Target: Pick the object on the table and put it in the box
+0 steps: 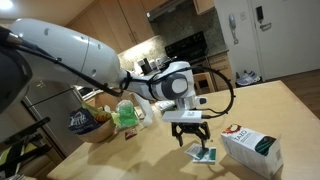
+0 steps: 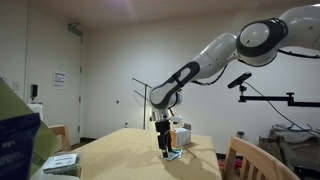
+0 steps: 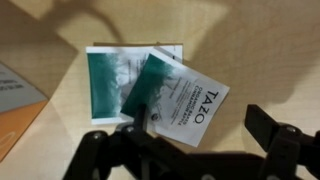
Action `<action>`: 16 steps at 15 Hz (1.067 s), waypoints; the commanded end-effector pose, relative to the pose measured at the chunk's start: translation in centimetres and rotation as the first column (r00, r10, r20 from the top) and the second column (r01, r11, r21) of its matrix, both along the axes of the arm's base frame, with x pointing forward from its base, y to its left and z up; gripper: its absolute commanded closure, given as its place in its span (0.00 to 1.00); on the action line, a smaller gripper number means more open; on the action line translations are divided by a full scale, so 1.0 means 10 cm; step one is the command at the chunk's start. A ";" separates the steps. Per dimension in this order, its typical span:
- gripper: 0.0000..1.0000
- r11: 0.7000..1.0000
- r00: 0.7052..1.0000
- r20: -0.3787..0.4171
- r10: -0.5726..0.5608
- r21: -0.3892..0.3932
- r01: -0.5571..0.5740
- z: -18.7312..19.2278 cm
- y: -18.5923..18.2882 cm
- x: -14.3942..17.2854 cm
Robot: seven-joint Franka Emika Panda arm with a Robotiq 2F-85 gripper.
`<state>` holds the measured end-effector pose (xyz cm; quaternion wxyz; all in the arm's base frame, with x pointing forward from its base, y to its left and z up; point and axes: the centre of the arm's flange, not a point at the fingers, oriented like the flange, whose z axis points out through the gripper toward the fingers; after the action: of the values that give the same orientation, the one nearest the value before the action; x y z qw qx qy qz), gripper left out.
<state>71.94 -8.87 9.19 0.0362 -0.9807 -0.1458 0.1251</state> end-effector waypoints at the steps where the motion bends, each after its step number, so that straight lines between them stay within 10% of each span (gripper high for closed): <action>1: 0.00 0.999 0.999 -0.005 -0.043 -0.028 0.042 0.28 0.03 -0.27; 16: 0.00 0.996 0.992 -0.080 -0.093 -0.027 0.091 0.09 -0.03 -0.56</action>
<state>66.81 -9.52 9.92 0.0276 -0.9794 -0.1043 0.1707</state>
